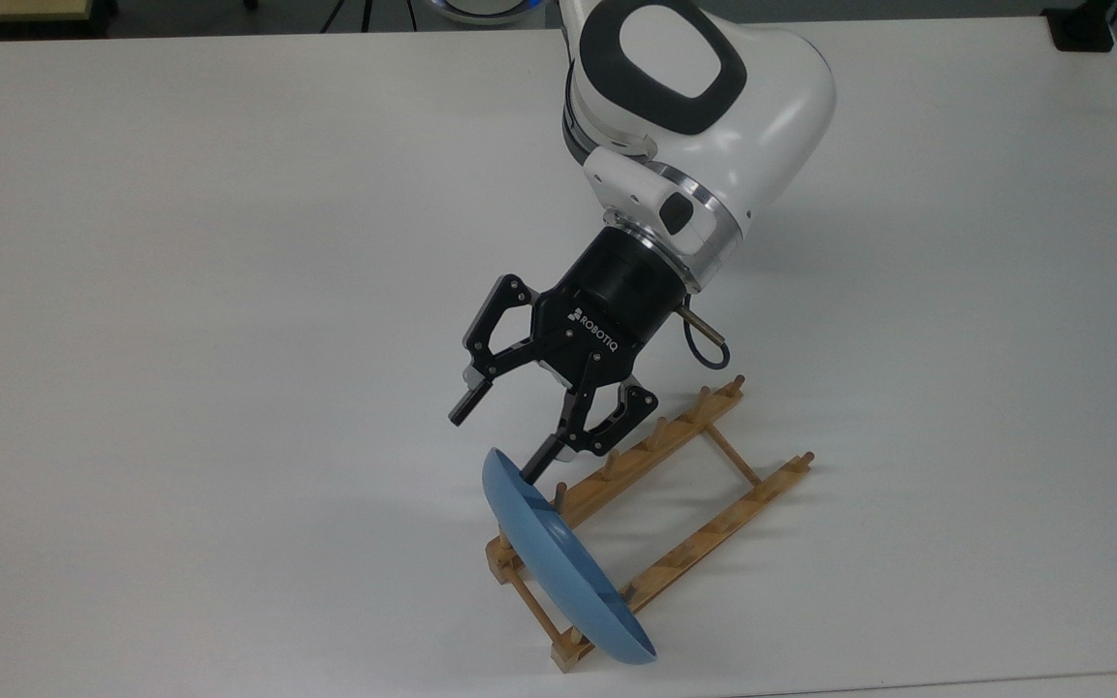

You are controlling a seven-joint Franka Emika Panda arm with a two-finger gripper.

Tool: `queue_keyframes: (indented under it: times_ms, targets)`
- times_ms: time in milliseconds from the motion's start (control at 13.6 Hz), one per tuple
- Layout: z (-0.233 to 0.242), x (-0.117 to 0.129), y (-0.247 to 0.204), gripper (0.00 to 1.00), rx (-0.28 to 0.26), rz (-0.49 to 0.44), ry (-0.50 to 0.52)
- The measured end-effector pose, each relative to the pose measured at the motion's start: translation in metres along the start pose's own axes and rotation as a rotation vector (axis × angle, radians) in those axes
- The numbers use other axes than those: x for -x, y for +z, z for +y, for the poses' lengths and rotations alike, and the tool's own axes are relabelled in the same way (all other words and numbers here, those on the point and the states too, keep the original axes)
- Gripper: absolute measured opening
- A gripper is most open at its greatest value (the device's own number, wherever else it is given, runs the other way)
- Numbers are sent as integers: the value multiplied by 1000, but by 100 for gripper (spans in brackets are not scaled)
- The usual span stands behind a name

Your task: Place plate in plate rack

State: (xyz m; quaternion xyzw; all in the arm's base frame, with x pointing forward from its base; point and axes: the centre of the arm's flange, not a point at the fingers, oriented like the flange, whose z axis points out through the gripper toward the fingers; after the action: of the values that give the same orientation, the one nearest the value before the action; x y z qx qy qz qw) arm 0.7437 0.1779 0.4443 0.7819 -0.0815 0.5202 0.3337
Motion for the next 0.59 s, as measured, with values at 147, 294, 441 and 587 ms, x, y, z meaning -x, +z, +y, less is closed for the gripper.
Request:
queue_keyframes:
  times_ms: [147, 294, 441, 587]
  targets:
    - [2, -3, 0, 91, 5, 2, 9]
    - [15, -19, -4, 100, -4, -58, 105]
    - [41, -47, -15, 100, -37, -161, 198]
    - [72, -75, -29, 100, -99, -290, 273]
